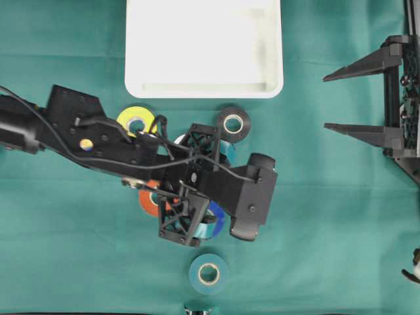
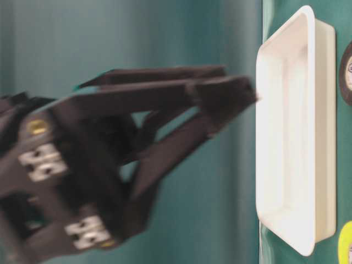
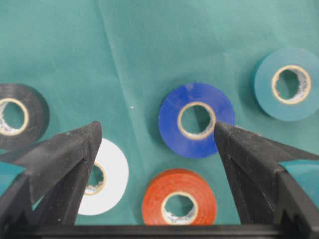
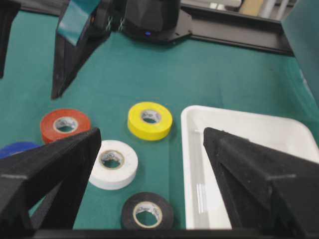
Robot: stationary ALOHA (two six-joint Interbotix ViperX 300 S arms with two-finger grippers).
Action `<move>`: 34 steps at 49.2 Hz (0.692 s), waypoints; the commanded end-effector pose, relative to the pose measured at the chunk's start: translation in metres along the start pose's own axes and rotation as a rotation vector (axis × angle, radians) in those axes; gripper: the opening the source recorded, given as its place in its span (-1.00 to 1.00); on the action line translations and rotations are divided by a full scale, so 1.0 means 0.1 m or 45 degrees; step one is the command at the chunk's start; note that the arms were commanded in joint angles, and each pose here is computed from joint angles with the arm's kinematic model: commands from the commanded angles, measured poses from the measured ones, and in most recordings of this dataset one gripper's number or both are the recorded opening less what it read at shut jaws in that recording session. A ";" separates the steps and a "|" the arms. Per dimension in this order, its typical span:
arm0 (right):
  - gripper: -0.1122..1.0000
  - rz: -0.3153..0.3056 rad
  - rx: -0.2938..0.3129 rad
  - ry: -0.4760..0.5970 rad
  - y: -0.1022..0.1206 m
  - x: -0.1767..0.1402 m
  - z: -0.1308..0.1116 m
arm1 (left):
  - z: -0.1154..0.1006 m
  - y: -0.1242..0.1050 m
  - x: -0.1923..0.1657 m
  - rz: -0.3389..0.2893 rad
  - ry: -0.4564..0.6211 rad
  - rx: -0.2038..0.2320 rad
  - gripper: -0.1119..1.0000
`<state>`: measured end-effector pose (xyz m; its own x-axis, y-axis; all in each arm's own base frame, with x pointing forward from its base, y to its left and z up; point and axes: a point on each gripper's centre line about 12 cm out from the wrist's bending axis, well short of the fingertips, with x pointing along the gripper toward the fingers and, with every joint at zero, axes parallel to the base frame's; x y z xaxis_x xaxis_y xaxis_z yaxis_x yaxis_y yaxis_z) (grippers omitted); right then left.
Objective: Pick up the tape from a random location and place it into the white case.
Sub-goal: 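Lower the left gripper into the blue roll's hole and close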
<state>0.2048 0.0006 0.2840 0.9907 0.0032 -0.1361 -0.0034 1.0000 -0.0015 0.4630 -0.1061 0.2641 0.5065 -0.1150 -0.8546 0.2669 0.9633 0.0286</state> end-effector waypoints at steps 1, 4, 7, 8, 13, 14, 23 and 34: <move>0.87 0.004 0.000 -0.029 0.01 0.02 0.11 | 0.02 0.02 0.01 0.006 -0.027 -0.003 0.96; 0.87 0.004 0.000 -0.025 0.01 0.02 0.10 | -0.02 0.01 0.10 0.005 -0.015 -0.001 0.96; 0.87 0.004 -0.001 -0.021 0.01 0.02 0.09 | -0.06 0.01 0.20 0.006 -0.019 -0.002 0.96; 0.87 0.004 0.000 -0.023 0.01 0.02 0.09 | -0.07 0.01 0.23 0.006 -0.021 -0.002 0.96; 0.87 0.004 -0.001 -0.010 0.01 0.04 0.07 | -0.12 0.01 0.33 0.007 -0.047 -0.004 0.96; 0.87 0.004 -0.001 -0.010 0.01 0.04 0.07 | -0.13 0.01 0.34 0.007 -0.052 -0.004 0.96; 0.87 0.004 -0.001 0.002 0.01 0.05 0.06 | -0.27 0.00 0.55 0.006 -0.043 -0.002 0.96; 0.87 0.004 -0.001 0.012 0.01 0.06 0.04 | -0.40 -0.02 0.81 0.003 0.006 0.007 0.96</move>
<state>0.2078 0.0007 0.2792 0.9868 0.0032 -0.1619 -0.0032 1.0000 0.0000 0.4676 -0.1063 0.1675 0.4758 -0.1065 -0.8731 0.2674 0.9632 0.0282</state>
